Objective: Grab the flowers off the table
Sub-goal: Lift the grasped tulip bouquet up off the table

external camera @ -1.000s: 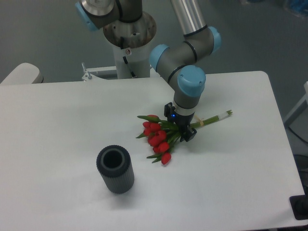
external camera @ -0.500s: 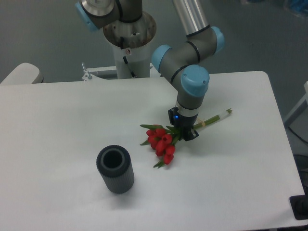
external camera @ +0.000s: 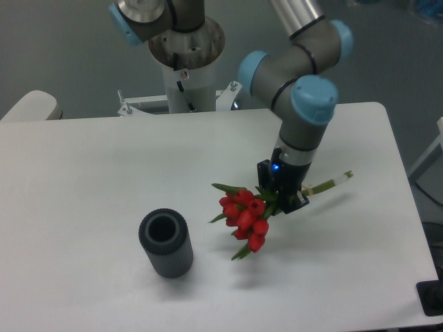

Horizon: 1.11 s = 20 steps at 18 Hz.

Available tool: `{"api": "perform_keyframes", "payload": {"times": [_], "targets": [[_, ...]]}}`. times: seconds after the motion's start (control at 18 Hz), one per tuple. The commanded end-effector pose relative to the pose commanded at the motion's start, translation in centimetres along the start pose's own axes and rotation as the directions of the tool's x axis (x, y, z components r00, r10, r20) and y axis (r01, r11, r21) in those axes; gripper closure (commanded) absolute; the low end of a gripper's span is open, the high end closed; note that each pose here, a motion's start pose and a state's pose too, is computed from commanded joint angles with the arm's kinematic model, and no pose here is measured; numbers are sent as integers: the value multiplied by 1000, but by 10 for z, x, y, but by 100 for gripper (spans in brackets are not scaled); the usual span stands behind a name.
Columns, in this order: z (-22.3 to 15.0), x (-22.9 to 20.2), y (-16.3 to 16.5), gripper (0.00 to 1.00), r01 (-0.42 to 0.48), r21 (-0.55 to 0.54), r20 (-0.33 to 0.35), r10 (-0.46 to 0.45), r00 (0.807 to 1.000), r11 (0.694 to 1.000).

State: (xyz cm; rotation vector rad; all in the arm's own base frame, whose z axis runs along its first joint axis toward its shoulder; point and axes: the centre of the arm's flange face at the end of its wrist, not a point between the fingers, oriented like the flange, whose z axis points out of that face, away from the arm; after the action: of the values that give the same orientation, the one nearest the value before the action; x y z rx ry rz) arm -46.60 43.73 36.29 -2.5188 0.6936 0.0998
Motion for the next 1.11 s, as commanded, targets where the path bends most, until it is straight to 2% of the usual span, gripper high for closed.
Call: {"api": "perform_keyframes", "payload": {"times": [0.17,0.33,0.72,1.11], "targets": [[-25,-7,0,75,27,155,44,-34,998,988],[-39,-13,0,75,93,260,53,-111,992,961],[-61,-30,-1,75,211,392,35,-244,969,895],[-72,-35,5,75,254,416,32,-293,956,873]]}}
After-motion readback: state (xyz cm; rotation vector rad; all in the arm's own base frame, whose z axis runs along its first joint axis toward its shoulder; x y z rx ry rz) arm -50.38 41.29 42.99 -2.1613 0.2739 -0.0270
